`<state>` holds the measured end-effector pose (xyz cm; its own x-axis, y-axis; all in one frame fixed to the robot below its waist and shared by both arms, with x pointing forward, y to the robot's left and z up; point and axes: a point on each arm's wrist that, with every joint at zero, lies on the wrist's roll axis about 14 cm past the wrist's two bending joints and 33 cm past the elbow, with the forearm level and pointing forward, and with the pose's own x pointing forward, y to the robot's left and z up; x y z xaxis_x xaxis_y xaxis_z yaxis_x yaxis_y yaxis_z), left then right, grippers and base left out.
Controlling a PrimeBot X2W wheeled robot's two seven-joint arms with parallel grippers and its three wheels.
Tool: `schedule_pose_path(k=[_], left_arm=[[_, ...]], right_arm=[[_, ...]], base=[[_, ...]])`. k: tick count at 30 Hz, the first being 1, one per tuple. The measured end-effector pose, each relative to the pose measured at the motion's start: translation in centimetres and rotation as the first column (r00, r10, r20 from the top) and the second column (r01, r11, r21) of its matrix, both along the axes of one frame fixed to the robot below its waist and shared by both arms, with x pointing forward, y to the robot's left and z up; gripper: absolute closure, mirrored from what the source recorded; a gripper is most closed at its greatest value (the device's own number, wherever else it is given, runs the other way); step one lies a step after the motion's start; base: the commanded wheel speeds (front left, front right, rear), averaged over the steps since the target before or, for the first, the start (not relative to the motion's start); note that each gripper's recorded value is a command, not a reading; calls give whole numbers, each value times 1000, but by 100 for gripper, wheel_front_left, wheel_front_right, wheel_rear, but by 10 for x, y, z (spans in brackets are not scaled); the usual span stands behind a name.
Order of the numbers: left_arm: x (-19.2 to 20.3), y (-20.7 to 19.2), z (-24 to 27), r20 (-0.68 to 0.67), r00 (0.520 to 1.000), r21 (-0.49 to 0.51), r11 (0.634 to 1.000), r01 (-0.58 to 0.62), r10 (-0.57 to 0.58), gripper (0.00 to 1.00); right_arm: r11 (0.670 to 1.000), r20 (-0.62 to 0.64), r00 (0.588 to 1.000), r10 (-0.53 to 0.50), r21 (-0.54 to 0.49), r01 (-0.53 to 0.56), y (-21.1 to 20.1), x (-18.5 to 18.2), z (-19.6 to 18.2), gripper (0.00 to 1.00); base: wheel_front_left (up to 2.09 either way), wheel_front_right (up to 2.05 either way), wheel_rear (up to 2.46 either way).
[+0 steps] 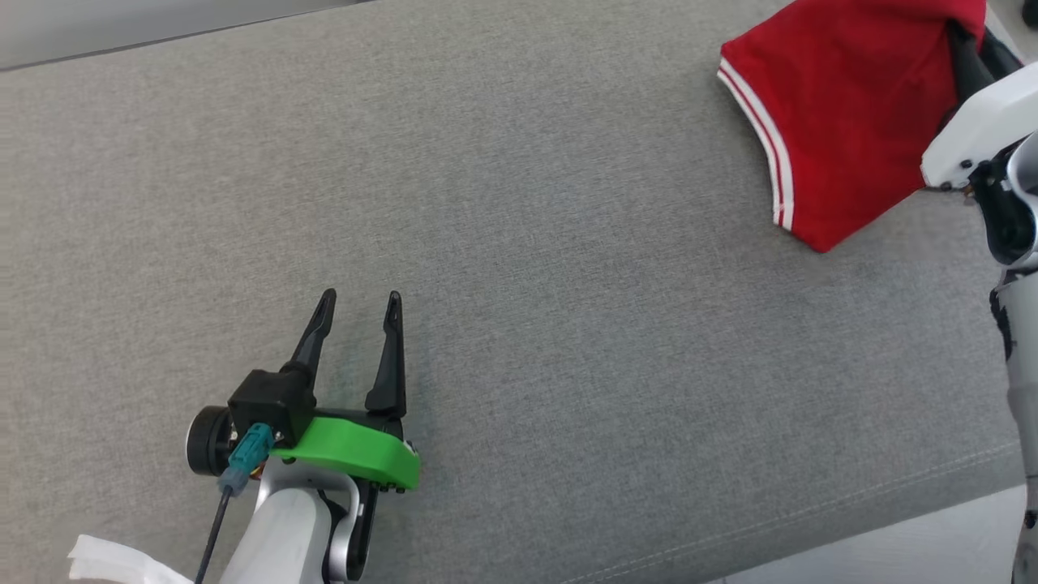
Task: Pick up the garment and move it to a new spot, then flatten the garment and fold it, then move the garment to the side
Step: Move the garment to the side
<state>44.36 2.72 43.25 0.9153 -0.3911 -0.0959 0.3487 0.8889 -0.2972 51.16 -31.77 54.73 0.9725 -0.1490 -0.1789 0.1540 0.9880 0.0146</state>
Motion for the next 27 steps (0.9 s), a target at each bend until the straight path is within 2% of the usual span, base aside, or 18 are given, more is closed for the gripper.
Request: schedule_pose_path(k=[5, 10, 23, 24, 25, 26, 27], left_arm=[[2, 12, 2, 6, 999, 1, 999, -36, 35, 0], [1, 22, -3, -5, 998, 10, 998, -60, 60, 0], [-2, 33, -18, -35, 997, 35, 997, -71, 72, 0], [-3, 33, -19, -38, 997, 38, 997, -70, 72, 0], [-4, 33, -20, -40, 997, 39, 997, -71, 72, 0], [-4, 34, -21, -43, 997, 42, 997, -69, 71, 0], [-5, 34, -21, -45, 997, 43, 997, -68, 70, 0]], right_arm=[[999, -25, 1000, -8, -49, 6, -11, 17, 7, 100], [994, -63, 996, -60, -98, 54, -39, 24, 12, 100], [959, -210, 957, -202, -241, 150, -97, 25, -15, 100], [953, -215, 953, -213, -259, 155, -101, 24, -17, 89], [949, -219, 950, -222, -274, 159, -104, 23, -19, 56], [943, -221, 947, -233, -290, 164, -108, 23, -22, 0], [939, -217, 946, -241, -298, 171, -110, 22, -23, 0]], base=[[0, 0, 0], [0, 0, 0], [0, 0, 0], [0, 0, 0], [0, 0, 0], [0, 0, 0], [0, 0, 0]])
